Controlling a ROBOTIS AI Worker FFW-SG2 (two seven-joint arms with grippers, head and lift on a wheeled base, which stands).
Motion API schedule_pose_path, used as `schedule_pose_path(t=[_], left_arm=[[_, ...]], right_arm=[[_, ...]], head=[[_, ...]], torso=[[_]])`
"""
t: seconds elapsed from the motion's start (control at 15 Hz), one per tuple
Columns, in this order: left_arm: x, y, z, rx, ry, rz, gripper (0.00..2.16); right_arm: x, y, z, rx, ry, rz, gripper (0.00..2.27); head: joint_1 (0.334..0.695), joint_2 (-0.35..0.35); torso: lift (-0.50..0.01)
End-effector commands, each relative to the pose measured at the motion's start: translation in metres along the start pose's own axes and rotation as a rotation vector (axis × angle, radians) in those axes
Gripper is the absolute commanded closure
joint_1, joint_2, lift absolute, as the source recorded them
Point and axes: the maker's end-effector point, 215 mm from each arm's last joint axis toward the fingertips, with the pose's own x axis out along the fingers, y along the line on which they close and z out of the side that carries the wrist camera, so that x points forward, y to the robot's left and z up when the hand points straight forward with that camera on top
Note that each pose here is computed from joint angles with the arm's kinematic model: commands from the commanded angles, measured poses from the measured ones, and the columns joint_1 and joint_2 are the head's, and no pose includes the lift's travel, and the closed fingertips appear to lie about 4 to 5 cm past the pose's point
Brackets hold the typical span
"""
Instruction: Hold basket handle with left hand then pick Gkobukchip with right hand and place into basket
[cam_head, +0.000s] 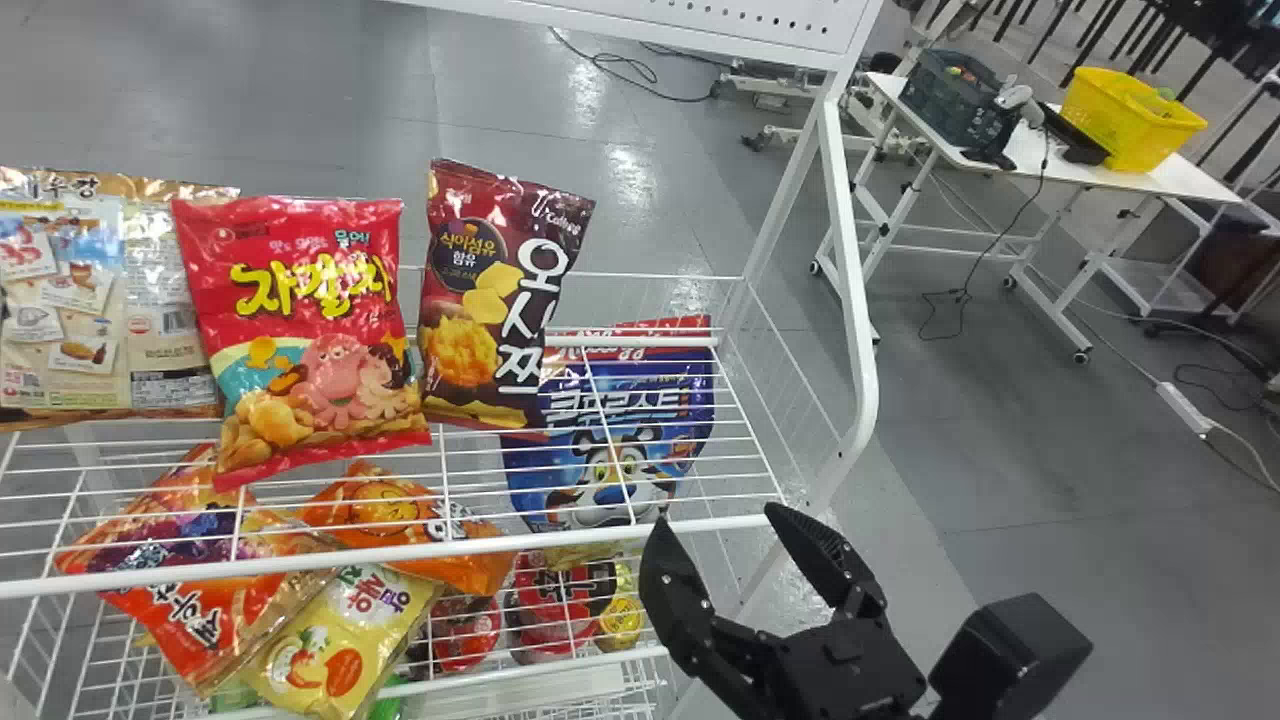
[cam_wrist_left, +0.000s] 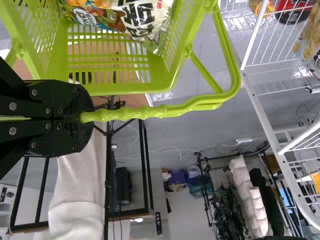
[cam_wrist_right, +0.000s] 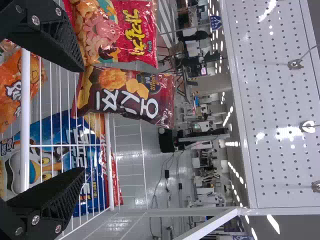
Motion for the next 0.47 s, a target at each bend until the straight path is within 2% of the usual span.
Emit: schedule_pose_path(t=[0.0, 0.4], left_arm=[[0.0000, -0.0004, -0.0002, -0.003, -0.001, 0.000, 2.09], [0.0003, 0.0001, 0.0002, -0.001, -0.001, 0.003, 2.09]], right_arm=[[0.0016, -0.0003, -0.0022, 0.000, 0.009, -0.001, 0.11], [0.0026, 0.0005, -0.0052, 0.004, 0.019, 0.002, 0.11]], head=[[0.695, -0.350], [0.695, -0.350]], torso=[[-0.032], [-0.032]])
